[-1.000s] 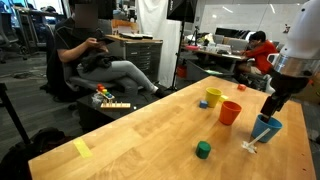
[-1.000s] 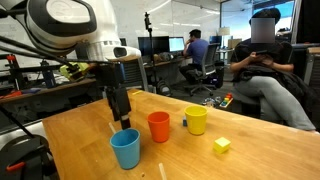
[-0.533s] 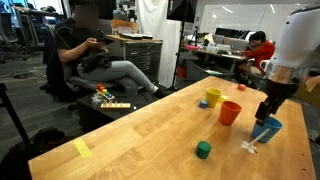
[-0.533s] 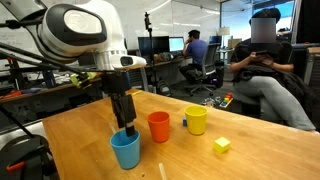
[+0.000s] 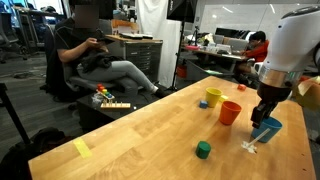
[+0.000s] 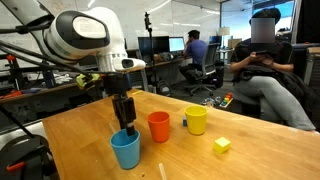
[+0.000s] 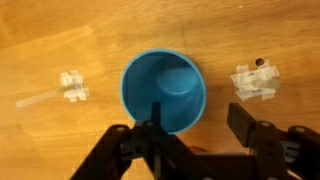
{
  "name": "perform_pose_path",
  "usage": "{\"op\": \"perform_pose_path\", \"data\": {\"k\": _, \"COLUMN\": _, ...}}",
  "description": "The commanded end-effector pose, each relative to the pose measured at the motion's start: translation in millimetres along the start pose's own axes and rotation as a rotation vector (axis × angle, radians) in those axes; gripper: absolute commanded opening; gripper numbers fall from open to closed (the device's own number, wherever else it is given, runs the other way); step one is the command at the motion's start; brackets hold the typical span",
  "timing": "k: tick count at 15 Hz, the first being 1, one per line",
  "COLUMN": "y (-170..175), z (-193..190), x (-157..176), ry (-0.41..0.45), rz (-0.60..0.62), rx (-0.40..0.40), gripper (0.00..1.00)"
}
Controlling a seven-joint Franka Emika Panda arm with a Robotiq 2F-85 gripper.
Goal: Stack the cups from back to front
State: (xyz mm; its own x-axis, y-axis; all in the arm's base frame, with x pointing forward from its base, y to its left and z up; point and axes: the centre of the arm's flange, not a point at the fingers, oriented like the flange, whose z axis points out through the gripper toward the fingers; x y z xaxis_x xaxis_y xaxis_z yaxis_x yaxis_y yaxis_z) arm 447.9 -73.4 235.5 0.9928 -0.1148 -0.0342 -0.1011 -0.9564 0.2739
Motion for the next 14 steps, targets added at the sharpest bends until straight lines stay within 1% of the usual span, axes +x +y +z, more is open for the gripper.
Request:
{"op": "perform_pose_path", "data": {"k": 1, "y": -1.3, "z": -1.6, "x": 0.7, "ry": 0.016, "rz": 0.000, "rx": -0.031, "gripper": 0.40}}
{"op": "perform_pose_path", "data": {"k": 3, "y": 0.6, "z": -1.4, "x": 0.4, "ry": 0.015, "rz": 0.007, "rx": -0.035, "gripper": 0.27}}
{"op": "perform_pose_path", "data": {"k": 6, "y": 3.8, "z": -1.0, "x": 0.9, "ry": 0.006, "rz": 0.035, "rx": -0.037, "gripper": 0.03}}
{"op": "perform_pose_path", "data": {"k": 7, "y": 4.9, "z": -1.0, "x": 0.8, "ry": 0.002, "rz": 0.038, "rx": -0.035, "gripper": 0.00}}
{"op": "perform_pose_path", "data": {"k": 14, "y": 13.9, "z": -11.1, "x": -4.9, "ry": 0.001, "rz": 0.050, "rx": -0.031, "gripper": 0.01}}
